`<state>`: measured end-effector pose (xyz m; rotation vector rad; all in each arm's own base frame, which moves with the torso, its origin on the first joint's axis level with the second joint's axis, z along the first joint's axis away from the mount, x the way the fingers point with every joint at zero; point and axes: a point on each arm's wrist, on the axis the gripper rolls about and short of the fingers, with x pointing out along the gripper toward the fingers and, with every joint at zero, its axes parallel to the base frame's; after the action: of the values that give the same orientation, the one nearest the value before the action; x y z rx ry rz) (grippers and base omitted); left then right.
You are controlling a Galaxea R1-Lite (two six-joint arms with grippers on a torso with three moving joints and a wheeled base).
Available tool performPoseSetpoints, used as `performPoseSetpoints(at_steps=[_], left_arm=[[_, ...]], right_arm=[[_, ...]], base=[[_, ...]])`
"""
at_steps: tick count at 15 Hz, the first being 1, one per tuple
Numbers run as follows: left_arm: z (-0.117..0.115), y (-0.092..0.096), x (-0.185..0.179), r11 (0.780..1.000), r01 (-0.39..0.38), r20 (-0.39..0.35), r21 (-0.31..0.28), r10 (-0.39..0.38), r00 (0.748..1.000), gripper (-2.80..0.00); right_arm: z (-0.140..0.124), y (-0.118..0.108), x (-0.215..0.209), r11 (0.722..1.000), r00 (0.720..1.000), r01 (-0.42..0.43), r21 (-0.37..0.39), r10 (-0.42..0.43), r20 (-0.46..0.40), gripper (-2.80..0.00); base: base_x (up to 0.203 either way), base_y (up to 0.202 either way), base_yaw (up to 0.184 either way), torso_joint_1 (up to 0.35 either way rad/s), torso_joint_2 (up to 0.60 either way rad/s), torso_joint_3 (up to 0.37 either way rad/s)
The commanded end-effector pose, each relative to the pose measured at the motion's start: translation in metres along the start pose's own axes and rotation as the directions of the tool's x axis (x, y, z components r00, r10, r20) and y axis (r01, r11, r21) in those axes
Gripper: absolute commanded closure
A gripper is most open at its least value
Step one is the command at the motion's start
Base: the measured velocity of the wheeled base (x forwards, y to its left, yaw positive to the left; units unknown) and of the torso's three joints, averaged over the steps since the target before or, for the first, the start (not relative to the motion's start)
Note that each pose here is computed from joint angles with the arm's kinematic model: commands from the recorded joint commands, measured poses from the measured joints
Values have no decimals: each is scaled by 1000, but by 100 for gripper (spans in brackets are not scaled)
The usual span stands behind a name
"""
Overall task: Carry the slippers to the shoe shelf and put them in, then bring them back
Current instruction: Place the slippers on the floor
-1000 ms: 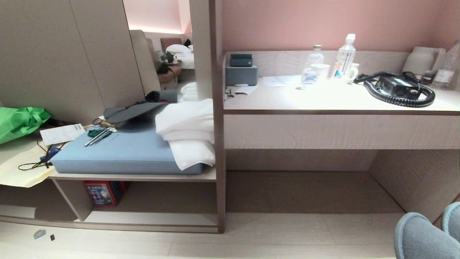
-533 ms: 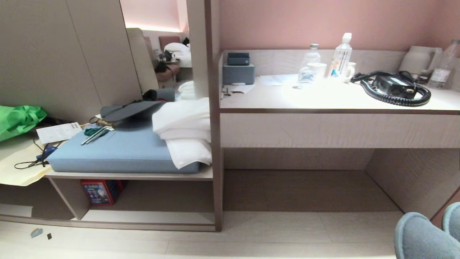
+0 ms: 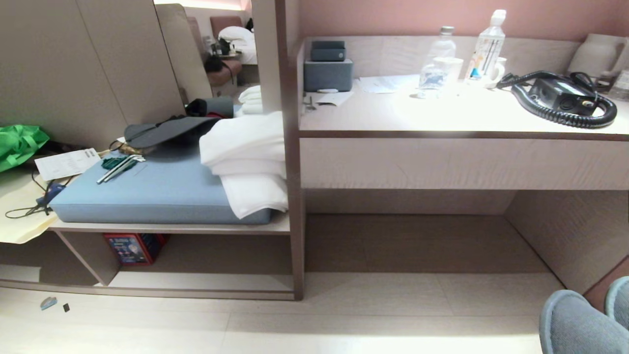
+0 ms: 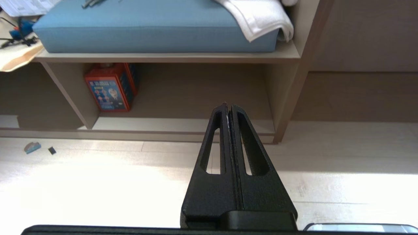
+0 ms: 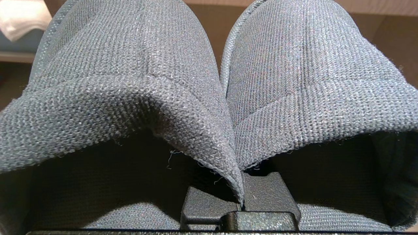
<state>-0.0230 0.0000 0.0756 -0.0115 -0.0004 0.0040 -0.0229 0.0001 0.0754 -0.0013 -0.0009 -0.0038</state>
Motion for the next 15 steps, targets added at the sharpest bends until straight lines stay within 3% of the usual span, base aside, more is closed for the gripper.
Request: performPoseSetpoints(at_steps=[1, 15], left_arm=[[0, 0, 0, 1000, -1, -2, -1, 1, 1000, 0], [0, 0, 0, 1000, -1, 0, -1, 1, 1000, 0]], right_arm=[[0, 0, 0, 1000, 1000, -1, 0, 1, 1, 0], [0, 0, 0, 1000, 1000, -1, -2, 1, 1, 0]], base=[[0, 0, 0, 6, 3, -201], [0, 0, 0, 2, 3, -199]])
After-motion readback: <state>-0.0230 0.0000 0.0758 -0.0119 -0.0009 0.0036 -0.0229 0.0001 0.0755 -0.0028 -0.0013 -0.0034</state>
